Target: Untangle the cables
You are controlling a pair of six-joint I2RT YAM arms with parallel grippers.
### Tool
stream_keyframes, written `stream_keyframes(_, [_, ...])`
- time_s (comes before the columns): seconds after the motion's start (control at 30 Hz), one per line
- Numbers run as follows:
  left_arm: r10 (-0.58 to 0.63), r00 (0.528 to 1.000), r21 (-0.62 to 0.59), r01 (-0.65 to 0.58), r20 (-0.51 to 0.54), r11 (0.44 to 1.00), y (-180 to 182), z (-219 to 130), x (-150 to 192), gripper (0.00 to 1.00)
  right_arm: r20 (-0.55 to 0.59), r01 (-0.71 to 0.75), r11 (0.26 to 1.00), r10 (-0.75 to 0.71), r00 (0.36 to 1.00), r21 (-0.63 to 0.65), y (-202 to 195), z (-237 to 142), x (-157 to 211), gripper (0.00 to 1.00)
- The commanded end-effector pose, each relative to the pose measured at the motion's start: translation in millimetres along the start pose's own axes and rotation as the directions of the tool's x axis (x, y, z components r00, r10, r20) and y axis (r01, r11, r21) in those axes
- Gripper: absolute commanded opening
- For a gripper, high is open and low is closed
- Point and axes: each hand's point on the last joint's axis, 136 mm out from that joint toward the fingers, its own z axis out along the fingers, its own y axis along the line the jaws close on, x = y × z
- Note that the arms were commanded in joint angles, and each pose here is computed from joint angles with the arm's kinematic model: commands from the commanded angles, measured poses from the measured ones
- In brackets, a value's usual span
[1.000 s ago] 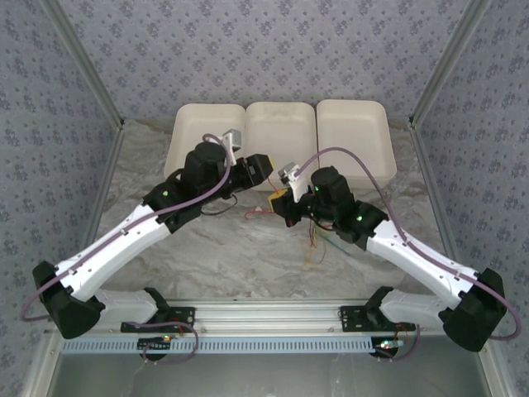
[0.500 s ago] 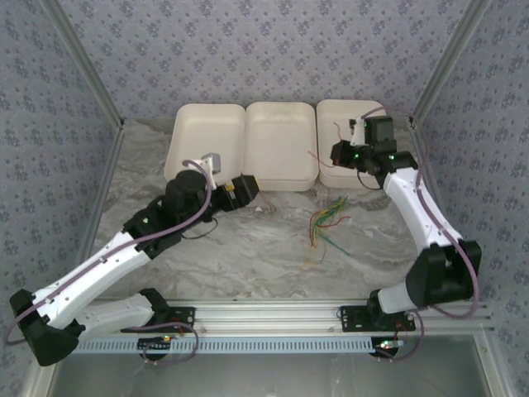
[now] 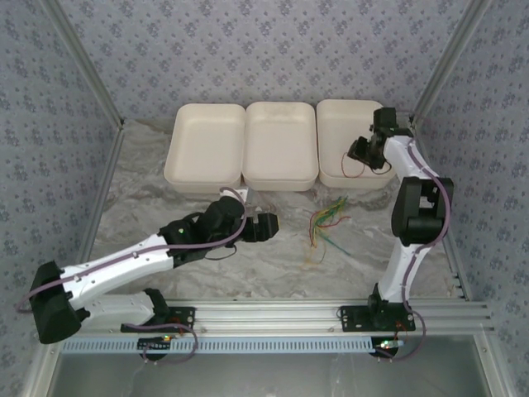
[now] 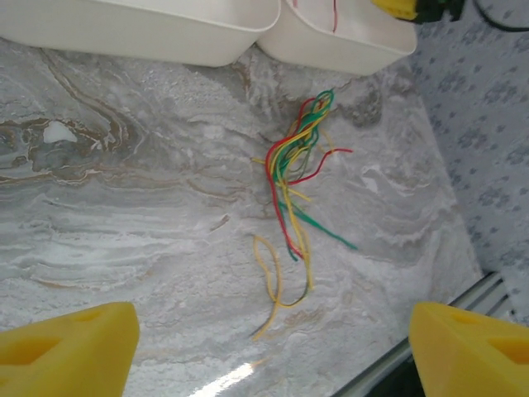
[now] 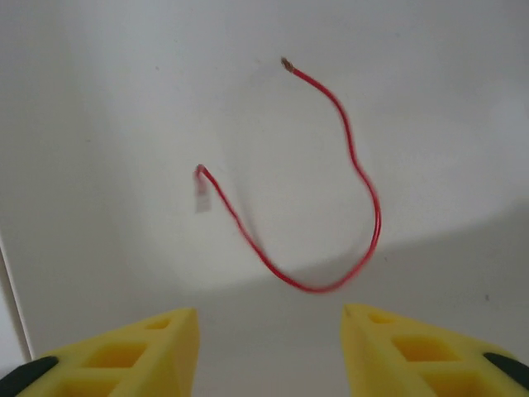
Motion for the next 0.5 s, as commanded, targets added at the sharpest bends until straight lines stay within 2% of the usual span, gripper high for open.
stream_keyframes(0.0, [0.022, 1.000, -0.023, -0.022, -0.015, 0.999, 5, 18, 10, 0.81, 0.158, 0.001, 1.000, 0.000, 0.987, -0.007, 11, -62, -5, 0.54])
stream_keyframes(0.07, [0.020, 0.999, -0.020, -0.021, -0.048, 1.000, 6, 33, 19, 0.80, 0.200, -0.014, 1.000, 0.018, 0.980, -0.019, 11, -83, 13, 0.57])
stream_keyframes(0.13, [0.022, 0.996, -0.020, -0.024, -0.081, 1.000, 6, 49, 31, 0.76, 0.216, -0.055, 0.997, 0.065, 0.974, -0.053, 7, -98, 41, 0.66])
stream_keyframes(0.2, [0.033, 0.994, -0.021, -0.036, -0.109, 0.999, 3, 64, 41, 0.73, 0.202, -0.092, 0.992, 0.108, 0.973, -0.087, 4, -100, 74, 0.70])
stream_keyframes(0.33, [0.066, 0.988, -0.034, -0.071, -0.140, 0.997, -3, 93, 57, 0.63, 0.147, -0.107, 0.989, 0.122, 0.982, -0.105, 13, -88, 129, 0.70])
stream_keyframes(0.47, [0.062, 0.987, -0.043, -0.069, -0.151, 0.997, -5, 109, 69, 0.57, 0.119, -0.140, 0.984, 0.153, 0.981, -0.107, 10, -62, 151, 0.64])
